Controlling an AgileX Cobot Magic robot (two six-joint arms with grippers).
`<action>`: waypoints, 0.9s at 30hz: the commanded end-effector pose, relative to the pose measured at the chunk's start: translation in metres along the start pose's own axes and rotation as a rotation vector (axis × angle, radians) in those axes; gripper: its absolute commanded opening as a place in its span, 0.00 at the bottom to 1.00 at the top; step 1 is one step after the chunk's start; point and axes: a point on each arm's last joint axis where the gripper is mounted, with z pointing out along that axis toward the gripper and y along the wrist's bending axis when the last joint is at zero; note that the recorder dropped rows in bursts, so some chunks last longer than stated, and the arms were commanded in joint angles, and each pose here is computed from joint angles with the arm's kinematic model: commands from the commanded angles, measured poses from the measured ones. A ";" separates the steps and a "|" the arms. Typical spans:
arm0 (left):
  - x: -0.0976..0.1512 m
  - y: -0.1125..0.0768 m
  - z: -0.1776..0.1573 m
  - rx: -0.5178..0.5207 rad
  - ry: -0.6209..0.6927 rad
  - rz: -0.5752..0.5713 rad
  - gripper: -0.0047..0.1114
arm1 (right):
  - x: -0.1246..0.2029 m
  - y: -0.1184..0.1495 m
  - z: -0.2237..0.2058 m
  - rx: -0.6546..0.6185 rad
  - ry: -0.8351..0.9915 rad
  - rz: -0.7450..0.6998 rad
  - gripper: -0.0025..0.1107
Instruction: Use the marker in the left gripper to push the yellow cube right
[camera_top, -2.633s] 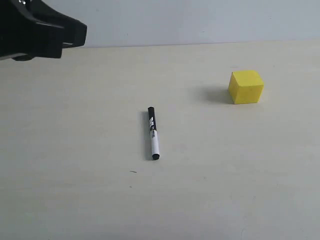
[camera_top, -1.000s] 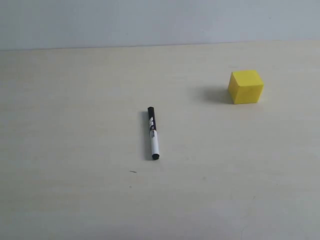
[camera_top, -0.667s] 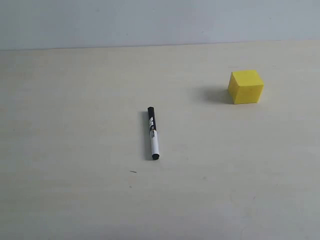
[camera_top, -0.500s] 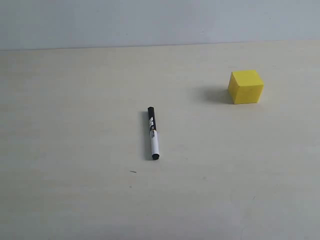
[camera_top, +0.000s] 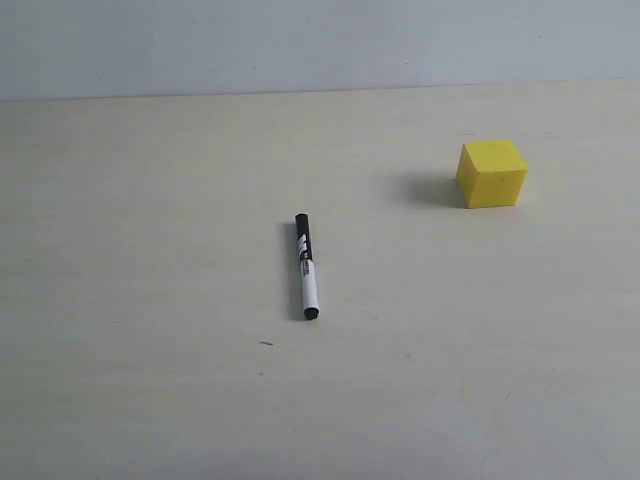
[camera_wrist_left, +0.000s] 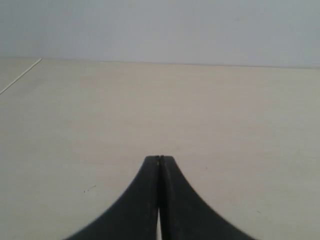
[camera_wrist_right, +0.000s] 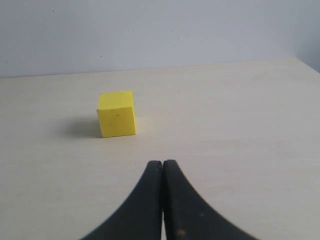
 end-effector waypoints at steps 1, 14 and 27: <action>0.002 0.001 0.000 -0.008 0.017 -0.010 0.04 | 0.001 0.000 0.000 0.002 -0.005 -0.005 0.02; 0.002 -0.004 0.000 0.071 0.017 0.013 0.04 | 0.001 0.000 0.000 0.002 -0.005 -0.005 0.02; 0.002 -0.004 0.000 0.073 0.015 0.016 0.04 | 0.001 0.000 0.000 0.002 -0.005 -0.005 0.02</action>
